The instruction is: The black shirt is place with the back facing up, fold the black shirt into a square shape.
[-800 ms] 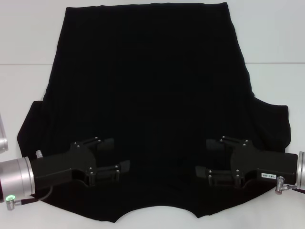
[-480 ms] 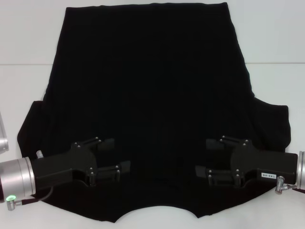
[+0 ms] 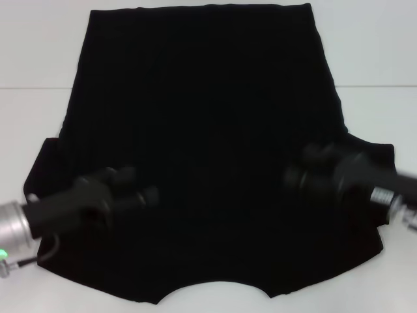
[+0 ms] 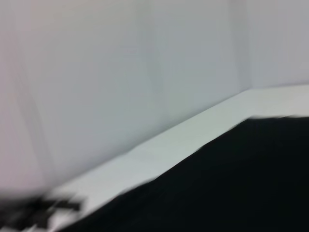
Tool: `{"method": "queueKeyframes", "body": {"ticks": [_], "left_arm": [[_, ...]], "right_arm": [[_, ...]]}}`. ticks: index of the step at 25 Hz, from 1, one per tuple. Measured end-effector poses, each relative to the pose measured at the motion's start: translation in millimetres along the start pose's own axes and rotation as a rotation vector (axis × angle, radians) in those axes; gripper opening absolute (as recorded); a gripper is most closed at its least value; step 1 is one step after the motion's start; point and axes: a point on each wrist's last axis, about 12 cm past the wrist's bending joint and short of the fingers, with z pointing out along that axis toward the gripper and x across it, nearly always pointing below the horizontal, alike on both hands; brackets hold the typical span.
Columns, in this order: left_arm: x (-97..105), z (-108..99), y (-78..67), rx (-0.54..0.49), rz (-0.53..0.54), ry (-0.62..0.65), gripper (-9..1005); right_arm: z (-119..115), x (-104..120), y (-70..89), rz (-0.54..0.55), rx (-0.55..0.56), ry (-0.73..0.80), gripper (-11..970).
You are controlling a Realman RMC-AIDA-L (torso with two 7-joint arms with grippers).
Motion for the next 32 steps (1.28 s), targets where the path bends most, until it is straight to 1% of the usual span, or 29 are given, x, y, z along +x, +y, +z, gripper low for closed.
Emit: {"method": "queueKeyframes", "body": {"ticks": [1, 3, 5, 6, 8, 9, 11, 13, 16, 19, 20, 21, 22, 24, 27, 30, 32], "left_arm": [[-2.4, -3.7, 4.3, -0.031, -0.049, -0.021, 842], [-8.0, -11.3, 13.5, -0.081, -0.166, -0.046, 842], [-16.7, -20.9, 24.3, -0.118, -0.326, -0.057, 842], [-17.7, -22.1, 25.4, -0.12, -0.352, -0.057, 843], [-23.8, -28.4, 30.2, -0.127, -0.441, -0.06, 843], [-27.9, -32.9, 32.3, -0.129, -0.499, -0.063, 843], [-33.1, -39.0, 34.2, -0.134, -0.577, -0.064, 843], [-37.8, -46.8, 35.5, -0.14, -0.662, -0.047, 843], [-42.2, -56.8, 36.9, -0.147, -0.741, -0.01, 843], [-45.6, -65.2, 40.0, -0.169, -0.788, 0.013, 842], [-45.8, -67.8, 40.9, -0.177, -0.795, 0.017, 830], [-45.2, -73.8, 42.3, -0.194, -0.81, 0.025, 819], [-45.2, -73.8, 42.3, -0.194, -0.81, 0.025, 807], [-43.9, -78.9, 43.8, -0.212, -0.823, 0.033, 784], [-41.0, -88.5, 47.2, -0.254, -0.846, 0.035, 675], [-38.7, -96.1, 49.0, -0.281, -0.854, 0.03, 565], [-36.9, -100.1, 50.0, -0.299, -0.856, 0.042, 515]], "right_arm": [[-1.7, -4.2, -6.0, 0.055, 0.041, -0.028, 883], [-6.6, -14.4, -21.1, 0.199, 0.125, -0.075, 883], [-12.3, -23.5, -35.3, 0.346, 0.189, -0.107, 883], [-14.6, -28.0, -41.8, 0.427, 0.214, -0.116, 883], [-20.0, -38.4, -53.6, 0.55, 0.243, -0.117, 883], [-22.4, -43.5, -57.7, 0.592, 0.247, -0.112, 882], [-28.9, -55.2, -65.7, 0.686, 0.252, -0.101, 882], [-34.4, -65.3, -71.2, 0.733, 0.26, -0.073, 882], [-41.9, -83.4, -78.9, 0.732, 0.291, -0.001, 883], [-51.6, -105.8, -86.5, 0.715, 0.323, 0.036, 884], [-54.6, -112.8, -88.0, 0.713, 0.324, 0.041, 884], [-58.7, -124.7, -88.7, 0.708, 0.309, 0.055, 884], [-58.7, -124.7, -88.7, 0.708, 0.309, 0.055, 884], [-61.8, -134.2, -88.2, 0.702, 0.288, 0.079, 884], [-64.2, -140.4, -87.3, 0.702, 0.273, 0.104, 883], [-65.2, -141.3, -86.9, 0.704, 0.268, 0.11, 883], [-66.5, -140.0, -87.0, 0.707, 0.271, 0.11, 883]]}}
